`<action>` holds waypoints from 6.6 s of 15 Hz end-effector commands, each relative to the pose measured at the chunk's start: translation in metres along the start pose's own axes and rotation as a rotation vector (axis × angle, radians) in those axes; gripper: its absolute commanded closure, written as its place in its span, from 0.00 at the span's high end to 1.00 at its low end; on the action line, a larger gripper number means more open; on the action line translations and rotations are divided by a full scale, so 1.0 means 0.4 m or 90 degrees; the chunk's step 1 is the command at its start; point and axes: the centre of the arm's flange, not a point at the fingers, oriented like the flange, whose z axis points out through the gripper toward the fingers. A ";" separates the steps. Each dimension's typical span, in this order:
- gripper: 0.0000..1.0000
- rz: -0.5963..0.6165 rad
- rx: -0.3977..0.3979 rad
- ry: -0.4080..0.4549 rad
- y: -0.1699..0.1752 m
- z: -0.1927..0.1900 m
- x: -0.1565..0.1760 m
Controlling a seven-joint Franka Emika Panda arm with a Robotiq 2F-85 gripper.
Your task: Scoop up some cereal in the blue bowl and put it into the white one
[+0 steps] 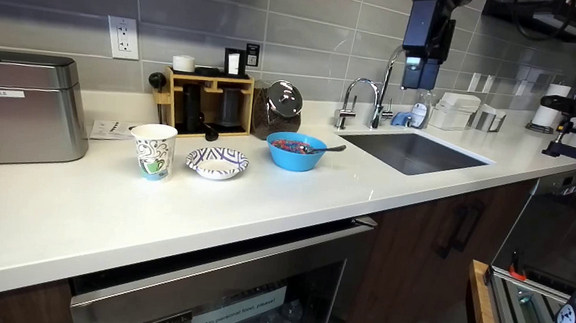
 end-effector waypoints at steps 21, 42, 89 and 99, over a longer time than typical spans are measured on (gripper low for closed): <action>1.00 0.348 0.339 0.071 0.526 0.419 0.238; 0.23 0.453 0.350 0.110 0.661 0.544 0.454; 0.01 0.429 0.576 0.018 0.707 0.544 0.407; 0.01 0.394 0.725 0.013 0.797 0.617 0.334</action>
